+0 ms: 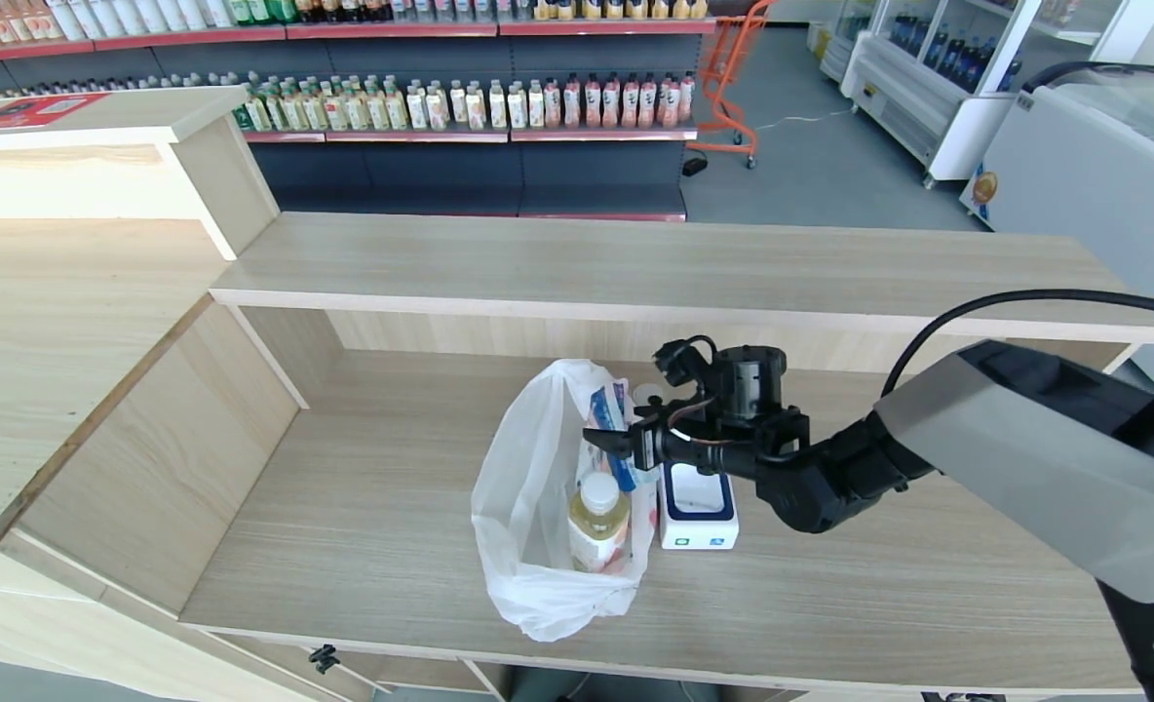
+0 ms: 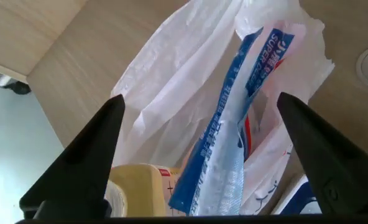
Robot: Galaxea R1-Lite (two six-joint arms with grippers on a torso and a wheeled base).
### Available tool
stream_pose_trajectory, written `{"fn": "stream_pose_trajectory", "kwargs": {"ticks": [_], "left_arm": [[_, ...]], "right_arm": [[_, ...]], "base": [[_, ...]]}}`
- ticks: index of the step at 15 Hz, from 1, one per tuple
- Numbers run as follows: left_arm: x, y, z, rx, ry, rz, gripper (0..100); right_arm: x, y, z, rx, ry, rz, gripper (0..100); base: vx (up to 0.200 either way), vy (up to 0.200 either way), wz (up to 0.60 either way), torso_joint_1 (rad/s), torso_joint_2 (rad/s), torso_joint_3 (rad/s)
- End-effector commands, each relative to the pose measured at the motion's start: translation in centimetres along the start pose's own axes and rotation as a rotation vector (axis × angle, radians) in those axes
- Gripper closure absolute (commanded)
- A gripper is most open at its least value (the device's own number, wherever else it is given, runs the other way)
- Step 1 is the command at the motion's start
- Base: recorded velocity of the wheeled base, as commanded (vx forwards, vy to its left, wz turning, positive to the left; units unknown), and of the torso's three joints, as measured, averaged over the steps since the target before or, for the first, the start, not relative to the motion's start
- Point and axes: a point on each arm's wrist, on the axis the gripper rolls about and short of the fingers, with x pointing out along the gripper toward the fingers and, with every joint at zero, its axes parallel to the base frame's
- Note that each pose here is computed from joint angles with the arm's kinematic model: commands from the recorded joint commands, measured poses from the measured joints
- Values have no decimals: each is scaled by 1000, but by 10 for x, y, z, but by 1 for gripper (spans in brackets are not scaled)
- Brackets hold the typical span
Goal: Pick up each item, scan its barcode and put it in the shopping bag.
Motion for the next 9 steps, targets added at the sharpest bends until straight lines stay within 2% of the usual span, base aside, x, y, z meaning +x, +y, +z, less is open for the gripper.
{"fn": "stream_pose_trajectory", "kwargs": {"ticks": [1,3,5,6,7,9], "left_arm": [[0,0,0,0,0,0,0],[0,0,0,0,0,0,0],[0,0,0,0,0,0,0],[0,0,0,0,0,0,0],[0,0,0,0,0,0,0],[0,0,0,0,0,0,0]], "right_arm": [[-32,13,52,52,-101,25,0],[-86,27,83,103,-119,15,0],[-176,42,95,114,-110,-52,0],[-221,50,90,83,-96,-104,0],[-268,58,74,9,-79,-213,0],[-329,79,32,-20,-96,-428,0]], "base": [[0,0,0,0,0,0],[0,0,0,0,0,0],[0,0,0,0,0,0],[0,0,0,0,0,0],[0,0,0,0,0,0],[0,0,0,0,0,0]]}}
